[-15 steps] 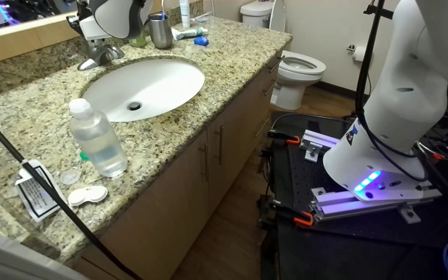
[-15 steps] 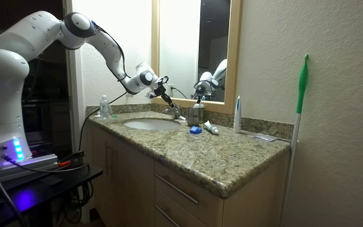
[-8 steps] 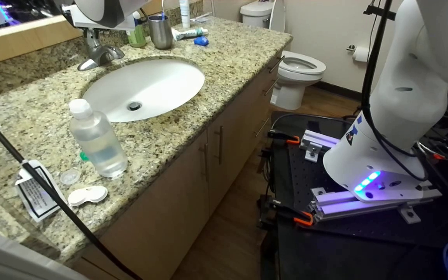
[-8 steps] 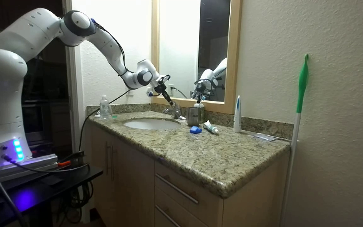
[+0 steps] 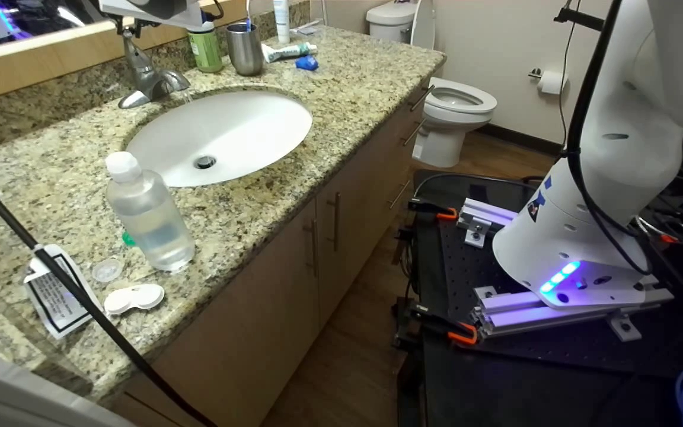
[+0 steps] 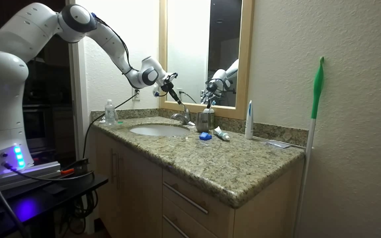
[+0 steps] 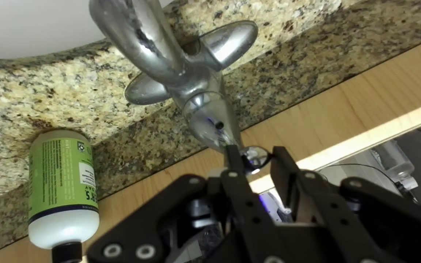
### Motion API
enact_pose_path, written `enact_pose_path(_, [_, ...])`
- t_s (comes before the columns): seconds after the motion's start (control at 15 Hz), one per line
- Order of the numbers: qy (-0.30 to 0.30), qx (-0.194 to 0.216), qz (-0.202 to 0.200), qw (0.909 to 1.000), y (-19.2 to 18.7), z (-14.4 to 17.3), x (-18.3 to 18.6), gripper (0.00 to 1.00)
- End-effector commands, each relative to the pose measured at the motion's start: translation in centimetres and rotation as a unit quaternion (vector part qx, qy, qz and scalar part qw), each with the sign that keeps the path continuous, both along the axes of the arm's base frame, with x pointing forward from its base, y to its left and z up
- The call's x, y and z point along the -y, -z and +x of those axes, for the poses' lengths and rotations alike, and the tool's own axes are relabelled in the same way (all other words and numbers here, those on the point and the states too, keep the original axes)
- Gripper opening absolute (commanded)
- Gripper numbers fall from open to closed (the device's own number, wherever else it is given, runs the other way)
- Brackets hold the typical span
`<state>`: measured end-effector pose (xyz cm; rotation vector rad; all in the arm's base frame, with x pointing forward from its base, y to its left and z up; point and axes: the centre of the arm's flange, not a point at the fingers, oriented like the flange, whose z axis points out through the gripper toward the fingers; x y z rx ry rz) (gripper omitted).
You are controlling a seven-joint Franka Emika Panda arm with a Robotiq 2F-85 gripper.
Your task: Pull the faucet handle up
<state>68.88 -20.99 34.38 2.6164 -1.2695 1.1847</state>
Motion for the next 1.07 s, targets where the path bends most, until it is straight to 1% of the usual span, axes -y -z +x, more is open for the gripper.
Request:
enact_pose_path(0.0, [-0.033, 0.058, 0.032, 0.9973, -7.1, -1.9, -3.7, 0.13])
enact_pose_path(0.07, [-0.041, 0.069, 0.041, 0.996, -8.9, -2.2, -4.3, 0.29])
enact_pose_path(0.13, [-0.053, 0.065, 0.052, 0.9951, -11.3, -2.5, -5.6, 0.38])
enact_pose_path(0.2, [-0.074, 0.04, 0.07, 0.994, -13.8, -2.8, -7.2, 0.39])
enact_pose_path(0.27, [-0.081, 0.01, 0.075, 0.9938, -16.1, -3.7, -8.7, 0.46])
enact_pose_path(0.4, [-0.117, -0.026, 0.1, 0.9877, -19.8, -5.3, -10.4, 0.6])
enact_pose_path(0.47, [-0.133, -0.044, 0.116, 0.9833, -21.3, -6.2, -11.1, 0.68])
enact_pose_path(0.53, [-0.148, -0.061, 0.132, 0.9782, -22.2, -7.1, -11.6, 0.74])
enact_pose_path(0.73, [-0.195, -0.119, 0.18, 0.9568, -24.7, -9.2, -13.0, 0.96])
enact_pose_path(0.87, [-0.217, -0.17, 0.201, 0.94, -25.1, -10.4, -13.3, 1.0])
enact_pose_path(0.93, [-0.226, -0.197, 0.209, 0.9308, -25.0, -10.6, -13.4, 1.0])
enact_pose_path(1.0, [-0.209, -0.162, 0.196, 0.9443, -24.9, -10.6, -14.2, 1.0])
